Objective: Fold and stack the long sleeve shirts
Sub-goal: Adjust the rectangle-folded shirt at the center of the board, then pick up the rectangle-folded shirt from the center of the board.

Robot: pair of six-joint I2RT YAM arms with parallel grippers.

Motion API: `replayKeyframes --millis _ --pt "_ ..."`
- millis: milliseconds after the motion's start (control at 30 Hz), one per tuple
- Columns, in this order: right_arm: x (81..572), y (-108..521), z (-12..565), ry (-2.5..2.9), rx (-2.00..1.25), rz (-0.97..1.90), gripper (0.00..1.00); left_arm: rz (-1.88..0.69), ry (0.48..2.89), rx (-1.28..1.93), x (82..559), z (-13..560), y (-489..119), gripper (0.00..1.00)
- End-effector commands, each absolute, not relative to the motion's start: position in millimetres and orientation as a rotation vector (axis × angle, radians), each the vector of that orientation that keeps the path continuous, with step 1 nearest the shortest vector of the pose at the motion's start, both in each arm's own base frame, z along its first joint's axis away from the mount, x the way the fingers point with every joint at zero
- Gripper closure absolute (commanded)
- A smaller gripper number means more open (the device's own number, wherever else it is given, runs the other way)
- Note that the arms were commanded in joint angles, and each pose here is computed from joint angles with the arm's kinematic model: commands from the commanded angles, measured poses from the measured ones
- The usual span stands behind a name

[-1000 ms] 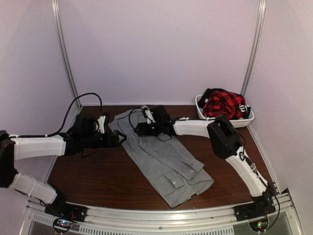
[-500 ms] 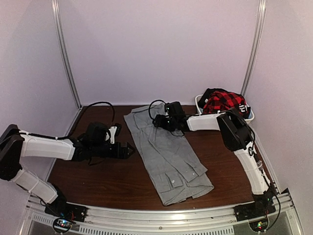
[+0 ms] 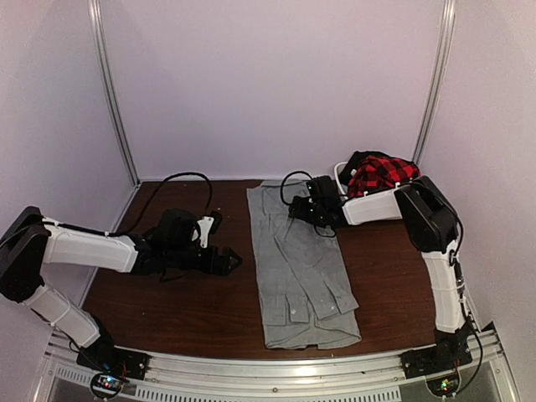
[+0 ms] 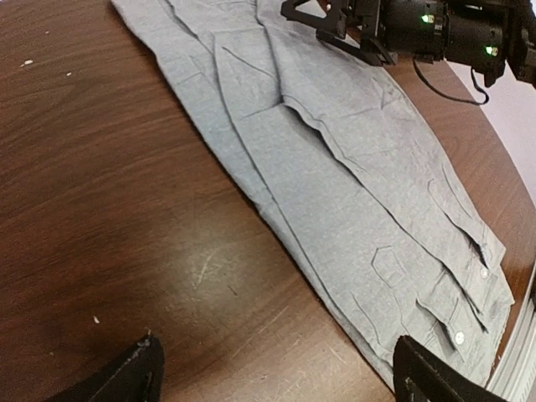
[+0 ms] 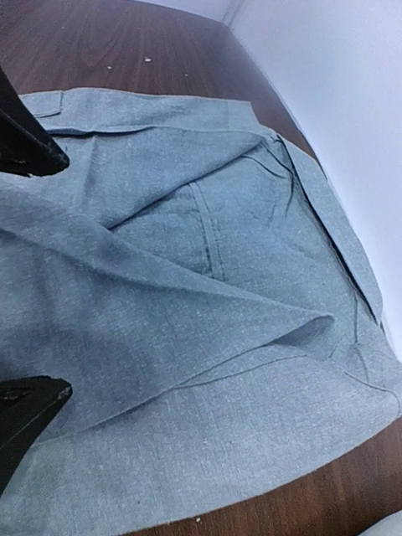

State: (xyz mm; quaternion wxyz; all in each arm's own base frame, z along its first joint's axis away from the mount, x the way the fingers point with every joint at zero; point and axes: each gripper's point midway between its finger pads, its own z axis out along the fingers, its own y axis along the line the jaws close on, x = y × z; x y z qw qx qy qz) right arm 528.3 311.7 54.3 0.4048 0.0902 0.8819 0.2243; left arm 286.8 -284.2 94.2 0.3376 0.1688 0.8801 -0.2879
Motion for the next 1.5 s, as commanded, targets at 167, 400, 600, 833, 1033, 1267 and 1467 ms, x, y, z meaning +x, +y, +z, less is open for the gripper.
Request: replayKeyframes --millis 167,400,600,833,1033,1267,1467 --pt "463.2 271.7 125.3 2.207 -0.140 0.408 0.10 -0.787 2.055 0.894 232.8 117.1 -341.1 0.03" --pt "387.2 237.2 111.1 2.346 -0.203 0.413 0.11 -0.748 1.877 1.273 170.7 117.0 -380.1 0.03" --pt "347.1 217.9 108.6 2.380 -0.161 0.460 0.11 -0.705 1.882 1.508 140.7 89.1 -403.5 0.04" --pt "320.8 202.6 118.1 2.383 -0.139 0.479 0.11 -0.648 1.923 1.665 125.9 53.3 -409.8 0.04" --pt "305.4 190.9 108.2 2.408 -0.116 0.464 0.11 -0.589 1.959 1.724 118.5 28.9 -406.7 0.05" --pt "294.3 185.2 100.7 2.428 -0.102 0.471 0.11 -0.493 1.995 1.766 113.4 4.2 -398.4 0.28" --pt "286.2 180.4 104.2 2.431 -0.095 0.475 0.11 -0.421 2.026 1.730 119.4 -2.3 -387.7 0.61"
